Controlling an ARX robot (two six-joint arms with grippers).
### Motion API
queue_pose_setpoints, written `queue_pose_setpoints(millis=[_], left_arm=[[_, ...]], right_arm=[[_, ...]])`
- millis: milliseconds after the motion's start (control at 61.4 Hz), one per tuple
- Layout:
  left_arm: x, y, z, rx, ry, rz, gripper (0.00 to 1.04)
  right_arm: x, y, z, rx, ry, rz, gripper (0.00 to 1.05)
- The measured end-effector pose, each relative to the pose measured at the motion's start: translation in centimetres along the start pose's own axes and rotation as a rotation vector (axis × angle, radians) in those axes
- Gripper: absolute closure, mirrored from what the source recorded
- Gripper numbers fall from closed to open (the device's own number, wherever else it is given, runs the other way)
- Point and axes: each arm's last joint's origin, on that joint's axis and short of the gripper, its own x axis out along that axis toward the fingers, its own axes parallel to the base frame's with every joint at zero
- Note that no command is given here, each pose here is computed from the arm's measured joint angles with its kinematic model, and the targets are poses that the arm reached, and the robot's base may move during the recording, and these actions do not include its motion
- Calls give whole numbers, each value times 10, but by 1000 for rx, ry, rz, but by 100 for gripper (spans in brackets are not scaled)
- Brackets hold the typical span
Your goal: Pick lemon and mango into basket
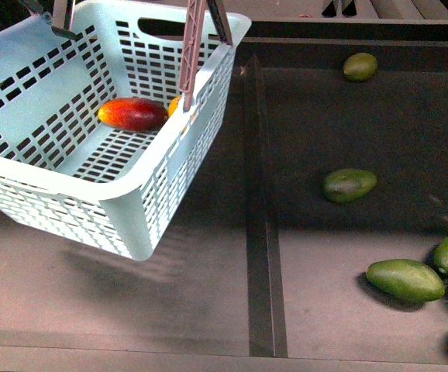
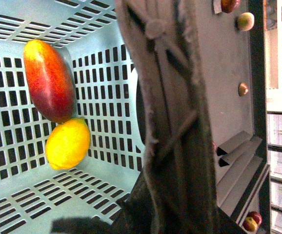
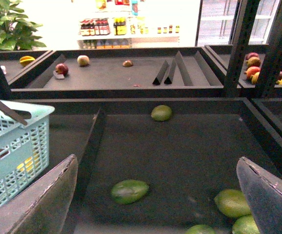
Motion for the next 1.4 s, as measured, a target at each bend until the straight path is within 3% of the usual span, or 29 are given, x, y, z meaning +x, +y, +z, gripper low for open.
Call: queue_pose_setpoints(millis=[277,439,553,667,830,911,960,1009,1042,1058,1123,1221,1335,1400], left_arm=[[0,26,-11,-25,-8,51,100],[-15,39,-15,-51,-7,122,56],[-46,38,-5,-77,-52,139,23],[-74,41,7,-83,-104,176,5],[-117,49,13,-28,-146,267,7],[-133,46,13,9,-144,248,8],[-135,51,15,120,-3,32,18],[-136,66,20,308,22,-152,27],[-138,80,26,502,-19,-289,34],[-139,83,27,514,-33,-320,36],[-151,101,44,821,-227,-501,50],[-171,116,63,1067,-409,-558,69],[-181,145,73,1206,-429,-534,95],[-184,156,77,1226,-433,-525,101]], right_arm=[[0,0,0,0,0,0,9],[0,0,0,0,0,0,9],[0,0,0,0,0,0,9],[0,0,0,0,0,0,9],[0,0,0,0,0,0,9],[0,0,0,0,0,0,9],[0,0,0,0,0,0,9],[0,0,0,0,0,0,9],[0,0,0,0,0,-3,9],[0,0,0,0,0,-2,9],[0,0,0,0,0,-2,9],[0,0,0,0,0,-2,9],[0,0,0,0,0,-2,9],[0,0,0,0,0,-2,9]])
